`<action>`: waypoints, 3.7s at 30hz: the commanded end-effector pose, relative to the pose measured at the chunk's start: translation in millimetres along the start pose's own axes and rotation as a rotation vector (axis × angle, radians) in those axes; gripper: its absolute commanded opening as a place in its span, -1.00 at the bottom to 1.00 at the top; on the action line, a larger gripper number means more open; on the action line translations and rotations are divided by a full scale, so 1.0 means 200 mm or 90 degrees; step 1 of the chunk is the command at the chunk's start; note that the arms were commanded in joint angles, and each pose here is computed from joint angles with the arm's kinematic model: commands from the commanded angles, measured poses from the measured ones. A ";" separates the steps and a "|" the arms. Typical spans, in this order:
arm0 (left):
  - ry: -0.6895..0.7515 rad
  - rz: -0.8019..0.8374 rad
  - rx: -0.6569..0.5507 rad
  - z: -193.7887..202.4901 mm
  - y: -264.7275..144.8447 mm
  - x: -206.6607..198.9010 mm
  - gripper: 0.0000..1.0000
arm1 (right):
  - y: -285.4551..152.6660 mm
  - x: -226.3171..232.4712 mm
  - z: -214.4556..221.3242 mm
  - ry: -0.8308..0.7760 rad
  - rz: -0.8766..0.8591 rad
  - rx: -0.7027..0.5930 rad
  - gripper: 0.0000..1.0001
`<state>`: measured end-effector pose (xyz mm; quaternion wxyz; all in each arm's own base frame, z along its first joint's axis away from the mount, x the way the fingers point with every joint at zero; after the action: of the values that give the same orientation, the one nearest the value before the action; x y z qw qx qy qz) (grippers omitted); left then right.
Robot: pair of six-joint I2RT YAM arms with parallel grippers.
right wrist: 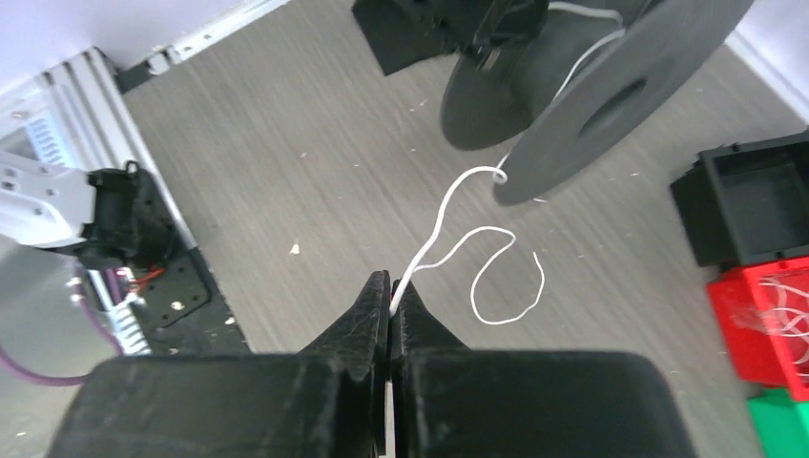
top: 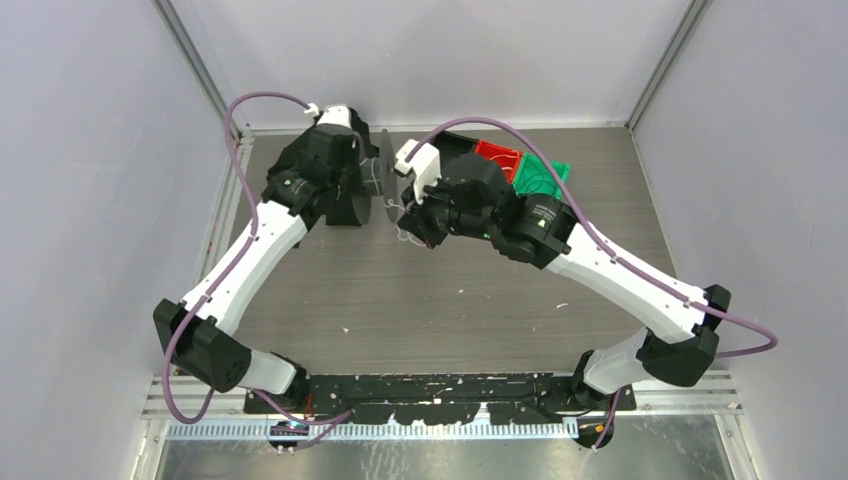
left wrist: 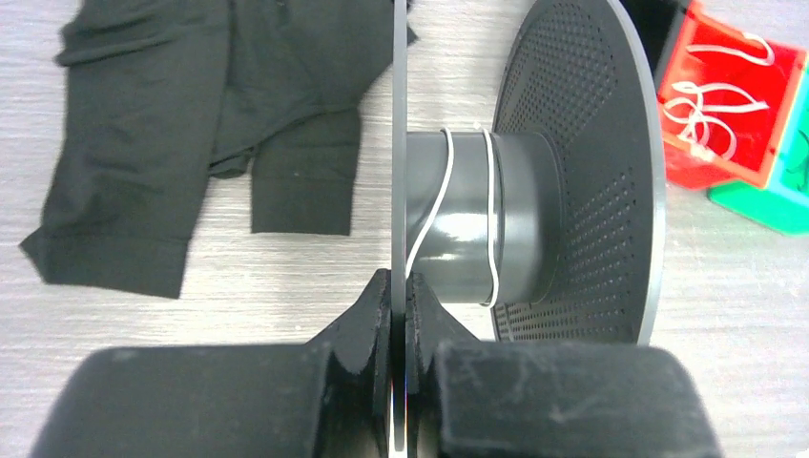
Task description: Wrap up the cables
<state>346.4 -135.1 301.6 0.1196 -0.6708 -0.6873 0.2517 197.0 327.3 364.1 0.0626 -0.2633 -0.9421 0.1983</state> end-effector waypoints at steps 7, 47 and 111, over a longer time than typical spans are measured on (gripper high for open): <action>0.117 0.244 0.011 -0.01 -0.13 -0.24 -0.99 | 0.04 -0.26 -0.12 -0.101 0.123 -0.009 -0.99; 0.124 0.520 -0.121 -0.45 -1.02 -0.31 -0.99 | 0.26 -0.64 0.43 0.348 0.062 -0.059 0.34; 0.001 0.579 -0.340 -0.81 -1.47 -0.27 -0.99 | 0.19 -0.87 0.54 0.691 0.062 -0.210 0.48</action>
<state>196.1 -148.5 560.7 -0.1196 -0.8931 -0.4119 0.1359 333.2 219.0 194.6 0.5004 -0.4400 -0.7450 -0.0306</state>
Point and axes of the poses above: each gripper's point midway between its finger pads, its own y axis out along the fingers, its own x axis along the line the jaws close on, z = x × y, the point moved 4 cm from there along -y, back along the fingers, and after that the axes turned 3 degrees about -y, right-handed, at the moved point
